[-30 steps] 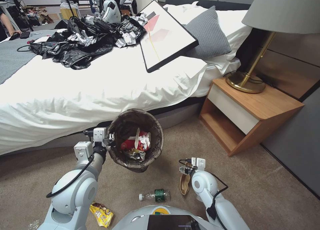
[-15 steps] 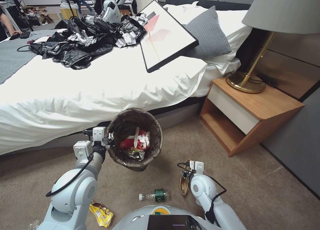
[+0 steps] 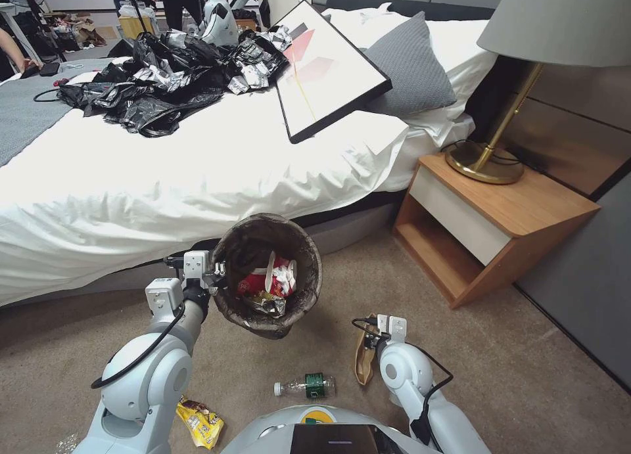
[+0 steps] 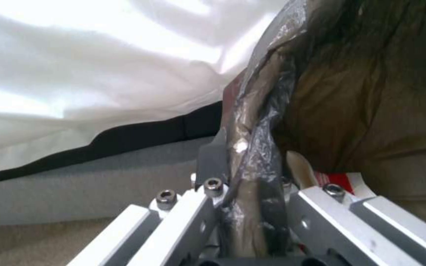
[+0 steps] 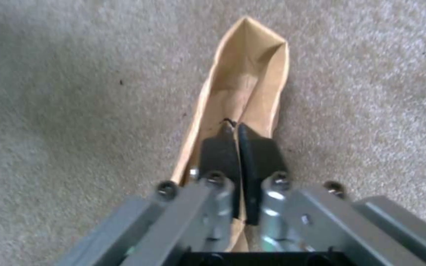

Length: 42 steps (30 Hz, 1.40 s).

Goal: Pick up the trash bin, then pick up the garbage from the floor and place it into the trash bin.

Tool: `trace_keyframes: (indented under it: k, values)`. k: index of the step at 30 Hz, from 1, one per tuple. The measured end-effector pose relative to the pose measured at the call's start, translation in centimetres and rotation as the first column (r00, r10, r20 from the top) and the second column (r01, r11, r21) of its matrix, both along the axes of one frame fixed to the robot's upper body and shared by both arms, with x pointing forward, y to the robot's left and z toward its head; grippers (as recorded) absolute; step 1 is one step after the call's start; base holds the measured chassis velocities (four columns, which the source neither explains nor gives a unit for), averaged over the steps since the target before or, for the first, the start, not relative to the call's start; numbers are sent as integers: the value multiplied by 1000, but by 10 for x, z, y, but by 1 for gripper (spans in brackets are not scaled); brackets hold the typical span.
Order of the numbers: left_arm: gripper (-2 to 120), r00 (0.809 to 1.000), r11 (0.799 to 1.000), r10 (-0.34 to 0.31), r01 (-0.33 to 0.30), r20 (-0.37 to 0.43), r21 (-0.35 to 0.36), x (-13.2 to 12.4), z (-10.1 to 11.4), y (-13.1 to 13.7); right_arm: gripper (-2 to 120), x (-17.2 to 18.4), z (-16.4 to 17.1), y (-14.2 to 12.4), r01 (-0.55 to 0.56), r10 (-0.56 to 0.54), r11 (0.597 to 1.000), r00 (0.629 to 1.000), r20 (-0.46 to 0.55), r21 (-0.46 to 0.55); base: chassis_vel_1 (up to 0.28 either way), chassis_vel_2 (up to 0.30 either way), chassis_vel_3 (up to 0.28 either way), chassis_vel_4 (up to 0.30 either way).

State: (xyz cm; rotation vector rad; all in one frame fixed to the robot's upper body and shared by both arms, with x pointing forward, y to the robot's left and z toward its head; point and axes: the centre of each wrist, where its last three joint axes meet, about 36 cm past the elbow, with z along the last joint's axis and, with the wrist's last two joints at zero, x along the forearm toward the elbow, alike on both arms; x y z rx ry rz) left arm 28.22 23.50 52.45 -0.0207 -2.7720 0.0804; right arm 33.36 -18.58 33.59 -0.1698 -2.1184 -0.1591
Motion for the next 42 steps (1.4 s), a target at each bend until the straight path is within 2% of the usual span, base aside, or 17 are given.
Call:
trace_keyframes:
  k: [11,19,22,23,26,27,30,31,33,34,37,38,41,42]
  values:
    - [0,1000,1000,-5,5,0,2,-1,0,-1,0,7,24,-11,35,-37,999,998,44,34,0,0,0,0]
    - [0,1000,1000,-9,9,-1,1,-1,0,-1,-1,5,19,-12,34,-35,999,999,32,34,0,0,0,0]
    - [0,1000,1000,-8,8,2,2,-1,0,-1,16,6,10,-7,34,-35,999,999,9,20,0,0,0,0]
    - [0,1000,1000,-8,8,2,2,-1,0,-1,16,6,10,-7,34,-35,999,999,9,20,0,0,0,0]
    - [0,1000,1000,-8,8,4,3,-1,1,-1,29,7,6,-5,38,-38,999,999,-1,12,0,0,0,0]
    - [0,1000,1000,-8,8,4,3,-1,1,-1,29,7,6,-5,38,-38,999,999,-1,12,0,0,0,0]
    - [0,1000,1000,-9,9,6,1,0,1,-1,44,7,4,-5,39,-39,999,999,-6,7,0,0,0,0]
    - [0,1000,1000,-9,9,6,1,0,1,-1,44,7,4,-5,39,-39,999,999,-6,7,0,0,0,0]
    - [0,1000,1000,-10,10,6,2,0,1,0,55,6,5,-5,43,-43,999,999,-7,2,0,0,0,0]
    - [0,1000,1000,-10,10,6,2,0,1,0,55,6,5,-5,43,-43,999,999,-7,2,0,0,0,0]
    - [0,1000,1000,-10,10,7,3,0,1,0,71,6,5,-5,48,-48,999,999,-8,-8,0,0,0,0]
    - [0,1000,1000,-10,10,7,3,0,1,0,71,6,5,-5,48,-48,999,999,-8,-8,0,0,0,0]
    - [0,1000,1000,-12,11,8,4,0,0,0,85,6,2,-5,51,-52,999,999,-16,-16,0,0,0,0]
    - [0,1000,1000,-12,11,8,4,0,0,0,85,6,2,-5,51,-52,999,999,-16,-16,0,0,0,0]
